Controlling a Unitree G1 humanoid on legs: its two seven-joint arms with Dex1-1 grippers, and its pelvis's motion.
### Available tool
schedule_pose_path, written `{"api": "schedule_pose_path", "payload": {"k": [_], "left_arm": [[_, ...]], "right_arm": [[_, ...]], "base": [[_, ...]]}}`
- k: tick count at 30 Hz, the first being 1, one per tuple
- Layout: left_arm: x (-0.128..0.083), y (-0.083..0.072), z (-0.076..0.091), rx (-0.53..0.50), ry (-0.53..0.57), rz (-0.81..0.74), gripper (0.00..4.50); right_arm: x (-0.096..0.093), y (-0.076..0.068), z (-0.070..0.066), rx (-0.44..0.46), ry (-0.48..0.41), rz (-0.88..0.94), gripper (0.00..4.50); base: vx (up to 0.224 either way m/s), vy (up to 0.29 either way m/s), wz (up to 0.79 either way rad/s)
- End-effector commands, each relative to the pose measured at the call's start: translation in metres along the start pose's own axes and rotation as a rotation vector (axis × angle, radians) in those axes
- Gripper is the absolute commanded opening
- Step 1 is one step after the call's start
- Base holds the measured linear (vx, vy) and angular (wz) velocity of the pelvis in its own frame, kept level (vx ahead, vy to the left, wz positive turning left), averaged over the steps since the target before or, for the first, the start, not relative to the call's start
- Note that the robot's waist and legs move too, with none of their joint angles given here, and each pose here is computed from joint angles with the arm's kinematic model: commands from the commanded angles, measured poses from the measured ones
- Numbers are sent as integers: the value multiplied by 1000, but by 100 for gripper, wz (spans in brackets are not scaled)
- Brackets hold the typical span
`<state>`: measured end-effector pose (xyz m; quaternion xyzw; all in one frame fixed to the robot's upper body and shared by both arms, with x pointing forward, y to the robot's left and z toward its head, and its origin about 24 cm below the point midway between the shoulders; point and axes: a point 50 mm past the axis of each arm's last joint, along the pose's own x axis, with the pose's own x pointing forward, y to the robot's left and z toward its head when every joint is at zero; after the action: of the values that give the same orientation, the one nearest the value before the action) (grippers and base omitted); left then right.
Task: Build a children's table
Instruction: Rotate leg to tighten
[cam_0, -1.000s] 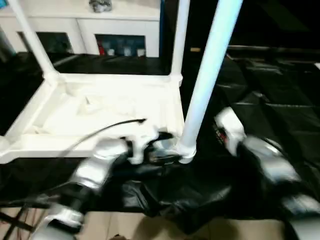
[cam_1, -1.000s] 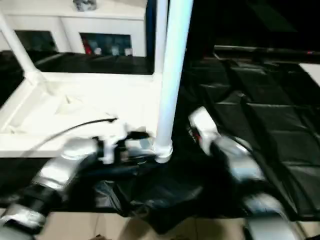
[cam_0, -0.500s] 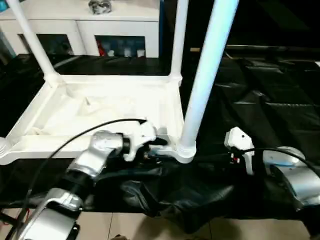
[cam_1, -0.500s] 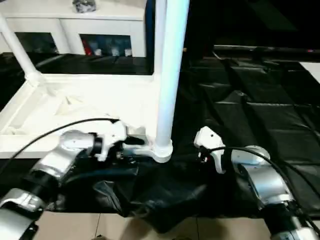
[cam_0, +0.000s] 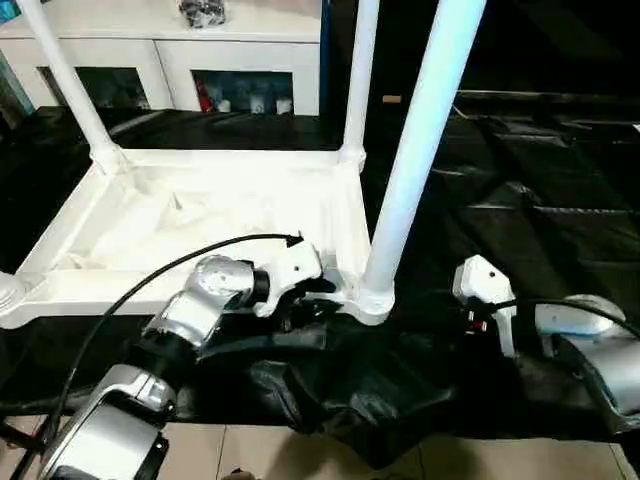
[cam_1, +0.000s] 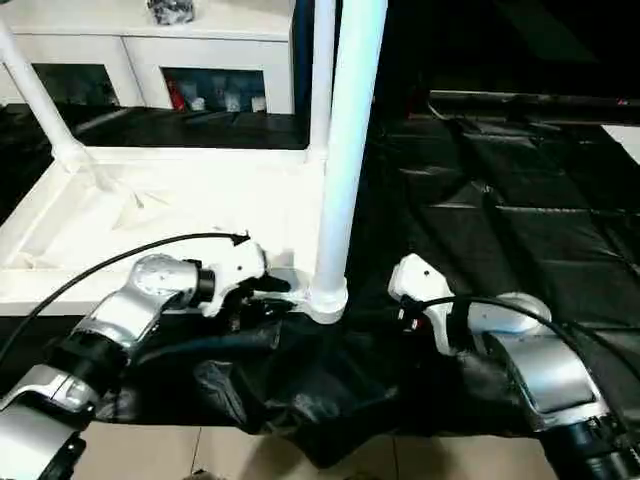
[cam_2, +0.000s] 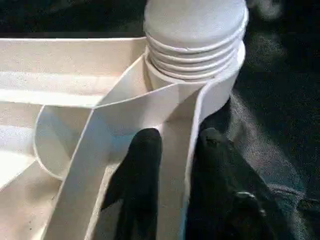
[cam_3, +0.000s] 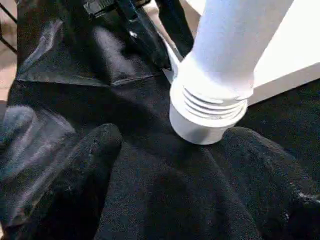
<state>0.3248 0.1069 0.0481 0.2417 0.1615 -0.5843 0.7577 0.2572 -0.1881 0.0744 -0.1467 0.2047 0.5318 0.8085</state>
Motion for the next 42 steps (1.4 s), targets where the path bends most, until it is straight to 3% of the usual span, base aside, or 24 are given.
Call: {"api": "schedule_pose_path", "payload": {"k": [1,8,13,14,17,19,24,28,31,34,42], "left_arm": [[-3,4,-5,-1,55,23,99],[-5,-2,-13,5,130,-20,39],[-6,-5,-5,-181,81,-53,14],[-6,-5,-5,-181,81,-53,10],[-8,-5,1,-302,46,-28,4],[-9,-6,0,-318,49,-20,4],[-11,-13,1,-231,25,5,4],[-14,-17,-2,-168,28,-4,0],[-17,-19,-2,-200,-2,-9,0],[-19,-21,-1,-211,-13,-36,58],[-30,-14,-8,-230,-9,-28,58]], "right_arm": [[-3,1,2,1,-2,-12,375],[-5,1,4,4,1,-19,375],[-5,-4,9,-6,-24,-41,375],[-5,-4,9,-6,-24,-41,375],[-4,-11,18,-21,-78,-92,375],[-3,-13,20,-18,-88,-106,375],[1,-16,18,5,-80,-134,375],[5,-16,20,23,-95,-132,410],[8,-13,21,32,-100,-109,445],[11,-11,21,26,-100,-106,450],[13,-7,20,25,-94,-82,450]], "base": [[0,0,0],[0,0,0],[0,0,0],[0,0,0],[0,0,0],[0,0,0],[0,0,0],[0,0,0],[0,0,0],[0,0,0],[0,0,0]]}}
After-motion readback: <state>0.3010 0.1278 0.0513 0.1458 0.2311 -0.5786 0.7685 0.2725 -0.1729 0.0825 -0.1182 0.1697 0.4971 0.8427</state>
